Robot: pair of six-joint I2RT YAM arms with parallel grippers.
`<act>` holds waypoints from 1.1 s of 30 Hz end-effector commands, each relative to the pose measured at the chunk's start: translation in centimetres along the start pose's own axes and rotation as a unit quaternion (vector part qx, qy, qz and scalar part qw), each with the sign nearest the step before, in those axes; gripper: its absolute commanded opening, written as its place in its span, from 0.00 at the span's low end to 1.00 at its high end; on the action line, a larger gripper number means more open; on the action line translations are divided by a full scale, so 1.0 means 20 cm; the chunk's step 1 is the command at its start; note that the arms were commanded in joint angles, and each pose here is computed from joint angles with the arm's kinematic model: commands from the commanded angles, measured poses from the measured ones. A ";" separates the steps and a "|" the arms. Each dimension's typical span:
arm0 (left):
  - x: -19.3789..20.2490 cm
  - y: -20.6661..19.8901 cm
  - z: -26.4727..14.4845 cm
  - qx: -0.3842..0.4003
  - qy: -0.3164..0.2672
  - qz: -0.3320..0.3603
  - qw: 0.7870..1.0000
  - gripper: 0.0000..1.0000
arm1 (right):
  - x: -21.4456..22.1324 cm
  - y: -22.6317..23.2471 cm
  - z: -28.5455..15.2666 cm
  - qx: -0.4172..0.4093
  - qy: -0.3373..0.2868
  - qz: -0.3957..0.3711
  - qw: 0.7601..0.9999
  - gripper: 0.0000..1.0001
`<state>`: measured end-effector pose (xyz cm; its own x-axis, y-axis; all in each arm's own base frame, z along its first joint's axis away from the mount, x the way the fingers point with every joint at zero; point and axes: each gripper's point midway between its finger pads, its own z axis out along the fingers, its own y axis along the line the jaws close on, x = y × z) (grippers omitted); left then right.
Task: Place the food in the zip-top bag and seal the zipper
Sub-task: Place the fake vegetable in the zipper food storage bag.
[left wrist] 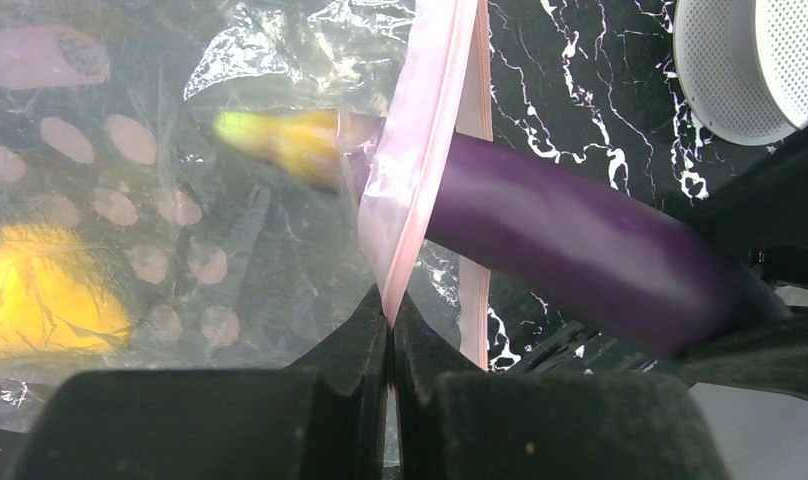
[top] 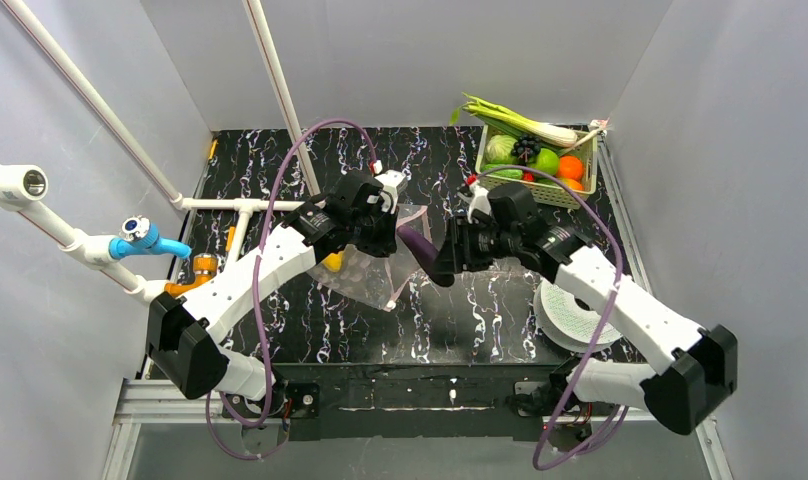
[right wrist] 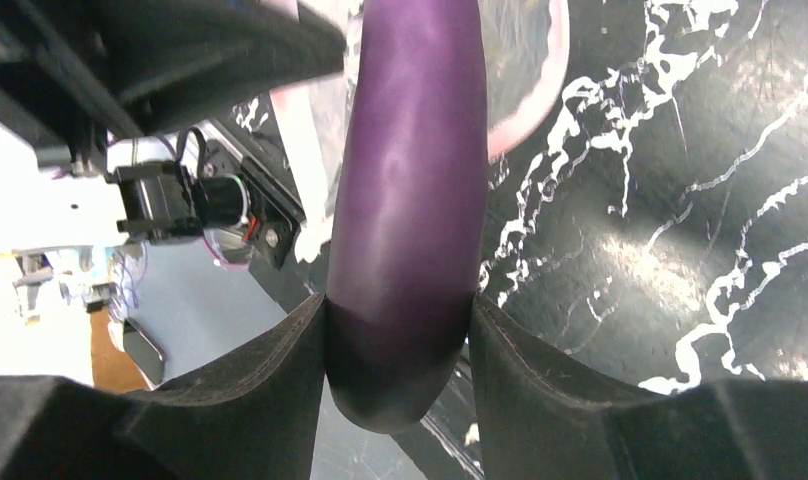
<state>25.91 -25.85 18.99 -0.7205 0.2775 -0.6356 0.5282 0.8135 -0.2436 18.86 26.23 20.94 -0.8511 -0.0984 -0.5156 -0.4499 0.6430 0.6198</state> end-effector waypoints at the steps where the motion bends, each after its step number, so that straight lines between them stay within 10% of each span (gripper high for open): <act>1: -0.02 -0.04 -0.06 0.021 -0.020 0.002 1.000 0.00 | -0.21 0.13 0.05 -0.033 -0.043 -0.008 0.998 0.01; 18: -0.07 -0.12 -0.16 0.066 -0.060 0.009 0.996 0.00 | -0.39 0.15 0.24 -0.038 -0.056 0.037 0.997 0.11; 33: -0.08 -0.12 -0.18 0.063 -0.069 0.010 0.996 0.00 | -0.38 0.13 0.29 -0.028 -0.048 0.035 0.998 0.74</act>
<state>24.66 -26.54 21.70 -0.6721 0.2357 -0.7019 0.5840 0.7515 -0.3069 25.42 32.34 20.39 -0.8875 0.0069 -0.4607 -0.3495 0.6413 0.6830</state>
